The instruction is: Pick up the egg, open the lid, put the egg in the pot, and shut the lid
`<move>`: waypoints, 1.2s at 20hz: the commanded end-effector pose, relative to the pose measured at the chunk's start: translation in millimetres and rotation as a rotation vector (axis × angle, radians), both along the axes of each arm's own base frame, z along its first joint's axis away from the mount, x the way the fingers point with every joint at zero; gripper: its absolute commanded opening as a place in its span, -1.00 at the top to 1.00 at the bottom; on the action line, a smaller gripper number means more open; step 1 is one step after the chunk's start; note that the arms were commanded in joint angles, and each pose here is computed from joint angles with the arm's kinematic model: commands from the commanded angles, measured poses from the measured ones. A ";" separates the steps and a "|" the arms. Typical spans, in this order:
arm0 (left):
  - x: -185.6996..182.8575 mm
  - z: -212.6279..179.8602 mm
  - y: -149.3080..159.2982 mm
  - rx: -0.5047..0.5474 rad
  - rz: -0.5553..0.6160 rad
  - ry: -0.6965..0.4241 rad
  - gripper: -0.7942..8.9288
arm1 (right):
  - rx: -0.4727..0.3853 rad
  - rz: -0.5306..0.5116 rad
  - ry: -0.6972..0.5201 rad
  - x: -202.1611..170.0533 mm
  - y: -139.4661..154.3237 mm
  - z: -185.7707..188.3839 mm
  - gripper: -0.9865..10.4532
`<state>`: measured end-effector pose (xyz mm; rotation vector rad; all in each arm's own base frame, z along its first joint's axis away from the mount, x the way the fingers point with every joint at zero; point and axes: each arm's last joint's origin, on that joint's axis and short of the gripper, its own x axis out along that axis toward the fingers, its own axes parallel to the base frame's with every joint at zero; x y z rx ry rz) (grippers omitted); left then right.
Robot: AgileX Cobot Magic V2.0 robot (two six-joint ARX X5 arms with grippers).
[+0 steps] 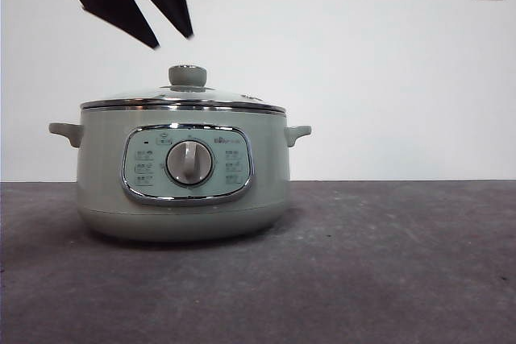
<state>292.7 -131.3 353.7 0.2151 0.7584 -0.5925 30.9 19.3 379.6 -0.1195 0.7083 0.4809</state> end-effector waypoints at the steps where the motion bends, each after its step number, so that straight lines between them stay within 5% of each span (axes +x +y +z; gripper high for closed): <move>1: -25.5 21.3 9.8 -0.066 -0.020 0.008 0.17 | 0.003 -0.007 0.000 0.7 0.4 -1.5 0.24; 6: -96.9 63.9 34.4 -0.243 -0.135 0.027 0.19 | -0.002 -0.001 -0.002 0.6 0.4 -1.5 0.24; 12: -162.4 84.7 61.9 -0.271 -0.157 -0.012 0.20 | -0.003 -0.001 -0.001 0.5 0.3 -1.7 0.24; 14: -172.6 86.0 66.2 -0.271 -0.157 -0.012 0.26 | -0.003 -0.002 0.000 0.5 0.3 -1.7 0.25; 18: -179.8 83.1 69.3 -0.255 -0.152 0.032 0.86 | -0.006 -0.002 0.004 0.2 0.1 -2.1 0.86; 24: -180.4 81.6 69.6 -0.242 -0.158 0.043 0.85 | 0.020 -0.035 0.018 0.3 0.0 -2.0 0.82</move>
